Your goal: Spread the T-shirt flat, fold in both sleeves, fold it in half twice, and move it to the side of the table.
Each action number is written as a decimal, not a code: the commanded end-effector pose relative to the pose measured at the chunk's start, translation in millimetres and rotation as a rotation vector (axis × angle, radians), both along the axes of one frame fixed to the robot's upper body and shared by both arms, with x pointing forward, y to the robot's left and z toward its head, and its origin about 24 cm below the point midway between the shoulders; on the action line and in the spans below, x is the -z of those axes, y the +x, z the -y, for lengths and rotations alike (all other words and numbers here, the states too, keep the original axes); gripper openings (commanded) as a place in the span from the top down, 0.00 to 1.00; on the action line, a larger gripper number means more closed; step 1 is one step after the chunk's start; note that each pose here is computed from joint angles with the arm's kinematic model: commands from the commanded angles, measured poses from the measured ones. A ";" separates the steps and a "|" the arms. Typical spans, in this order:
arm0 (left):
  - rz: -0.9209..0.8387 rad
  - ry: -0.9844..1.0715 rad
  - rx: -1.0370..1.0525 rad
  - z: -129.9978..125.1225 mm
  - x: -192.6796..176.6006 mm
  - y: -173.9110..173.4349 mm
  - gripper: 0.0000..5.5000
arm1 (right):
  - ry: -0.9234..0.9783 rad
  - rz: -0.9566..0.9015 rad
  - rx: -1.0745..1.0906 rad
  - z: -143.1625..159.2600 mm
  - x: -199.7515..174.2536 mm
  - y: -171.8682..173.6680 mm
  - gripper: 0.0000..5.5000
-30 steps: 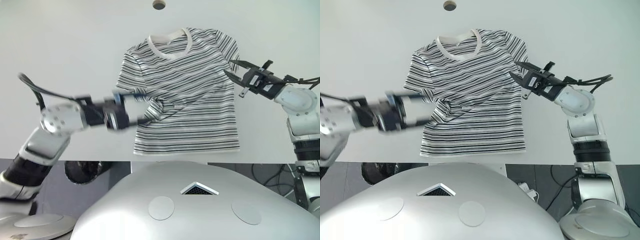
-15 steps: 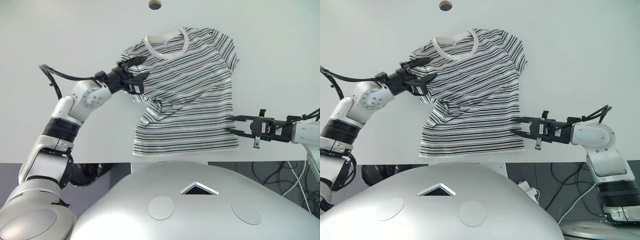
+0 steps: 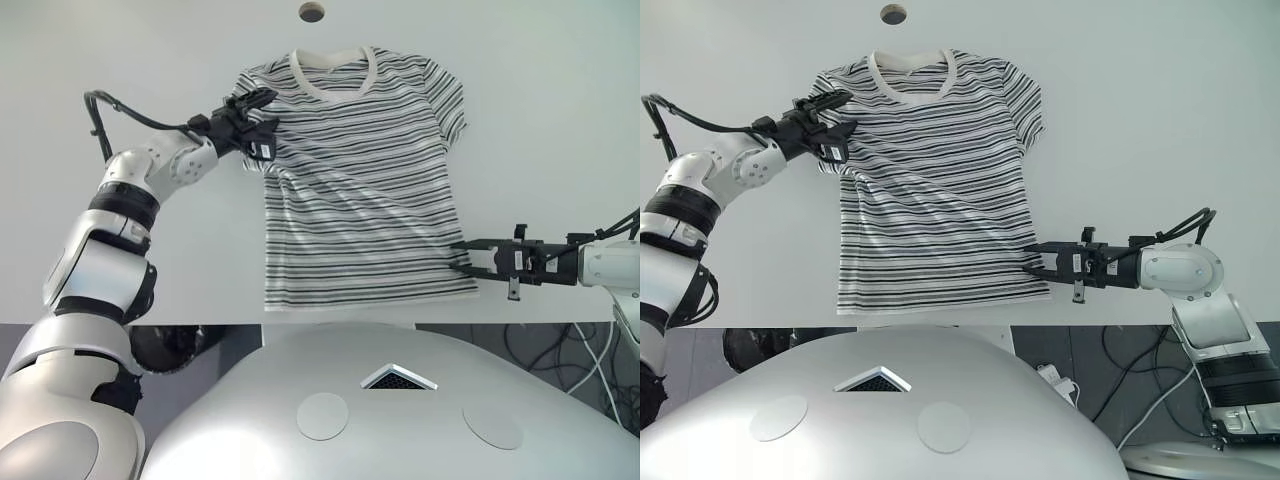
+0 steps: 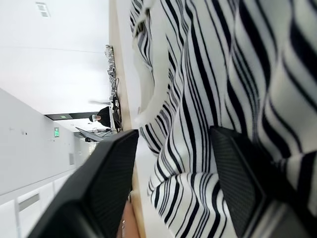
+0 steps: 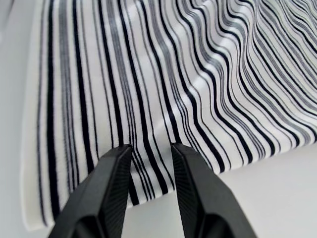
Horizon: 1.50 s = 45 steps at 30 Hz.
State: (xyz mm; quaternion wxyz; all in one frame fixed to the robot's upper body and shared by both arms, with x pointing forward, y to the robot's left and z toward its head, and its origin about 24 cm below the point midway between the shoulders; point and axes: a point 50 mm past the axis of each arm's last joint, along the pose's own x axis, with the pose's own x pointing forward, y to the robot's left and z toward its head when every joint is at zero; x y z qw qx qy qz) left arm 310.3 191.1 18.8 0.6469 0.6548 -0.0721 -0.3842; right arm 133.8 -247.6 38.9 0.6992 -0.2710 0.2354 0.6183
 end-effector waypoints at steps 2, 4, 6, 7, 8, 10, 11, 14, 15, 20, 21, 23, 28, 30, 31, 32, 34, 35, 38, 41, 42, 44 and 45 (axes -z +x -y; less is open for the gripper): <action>-0.042 0.088 0.083 1.4 14.7 -7.6 0.51 | -0.085 -0.084 -0.030 1.9 11.2 -13.1 0.73; -0.041 0.075 0.128 5.3 15.4 -11.6 0.51 | -0.058 -0.062 -0.039 -3.8 7.8 -12.6 0.73; -0.039 0.003 0.174 13.2 10.0 -16.3 0.51 | 0.009 -0.025 -0.027 -13.1 0.8 -8.9 0.73; -0.036 -0.039 0.194 16.8 5.9 -18.5 0.51 | 0.034 -0.002 -0.022 -16.3 -2.8 -7.0 0.73; -0.028 -0.084 0.215 20.0 0.0 -20.4 0.51 | 0.068 0.017 -0.005 -19.1 -7.6 -4.5 0.73; 0.030 -0.219 0.206 22.9 -23.2 -15.4 0.51 | 0.126 0.075 0.037 -20.8 -16.8 1.4 0.73; 0.079 -0.313 0.173 21.3 -40.1 -9.4 0.51 | 0.156 0.103 0.061 -21.0 -21.2 4.4 0.73; 0.263 -0.595 0.055 4.4 -95.6 3.7 0.51 | 0.212 0.176 0.110 -18.4 -32.5 10.1 0.73; 0.309 -0.680 0.001 -5.6 -110.0 3.5 0.51 | 0.226 0.225 0.135 -15.8 -37.8 14.3 0.73; 0.160 -1.068 -0.461 -59.7 -86.9 -22.5 0.51 | 0.413 0.603 0.623 20.1 -73.1 63.4 0.73; 0.080 -1.089 -0.549 -66.0 -69.8 -31.6 0.51 | 0.384 0.615 0.685 24.6 -66.8 65.8 0.73; -0.088 -1.131 -0.677 -75.7 -44.0 -48.1 0.51 | 0.335 0.637 0.766 29.3 -57.6 68.6 0.73; -0.714 -1.320 -0.893 -81.1 0.9 -97.0 0.51 | 0.416 0.651 1.027 61.9 -69.4 82.8 0.73; -0.876 -1.420 -0.999 -81.6 11.0 -106.1 0.51 | 0.424 0.637 1.011 60.3 -69.0 79.5 0.73; -0.918 -1.460 -1.035 -82.1 12.1 -107.3 0.51 | 0.427 0.627 0.991 56.7 -68.2 77.3 0.73; -0.950 -1.491 -1.046 -81.0 11.3 -107.5 0.51 | 0.428 0.619 0.973 54.1 -66.9 75.2 0.73; -1.016 -1.538 -1.055 -76.0 9.1 -105.4 0.51 | 0.417 0.612 0.958 52.2 -64.0 74.3 0.73; -1.040 -1.555 -1.056 -73.8 8.3 -103.3 0.51 | 0.406 0.613 0.957 52.8 -62.9 74.4 0.73; -1.092 -1.584 -1.069 -69.3 9.0 -95.4 0.51 | 0.401 0.610 0.968 55.3 -61.5 74.6 0.73; -1.147 -1.562 -1.090 -60.4 13.9 -86.4 0.51 | 0.373 0.618 0.960 54.4 -58.2 75.2 0.73; -1.156 -1.548 -1.099 -57.7 15.7 -82.4 0.51 | 0.367 0.620 0.959 54.0 -57.1 75.6 0.73; -1.154 -1.535 -1.133 -56.3 19.5 -74.1 0.51 | 0.358 0.624 0.959 53.5 -55.0 76.0 0.73; -1.156 -1.531 -1.153 -56.0 21.6 -70.1 0.51 | 0.354 0.629 0.961 53.9 -54.4 74.9 0.73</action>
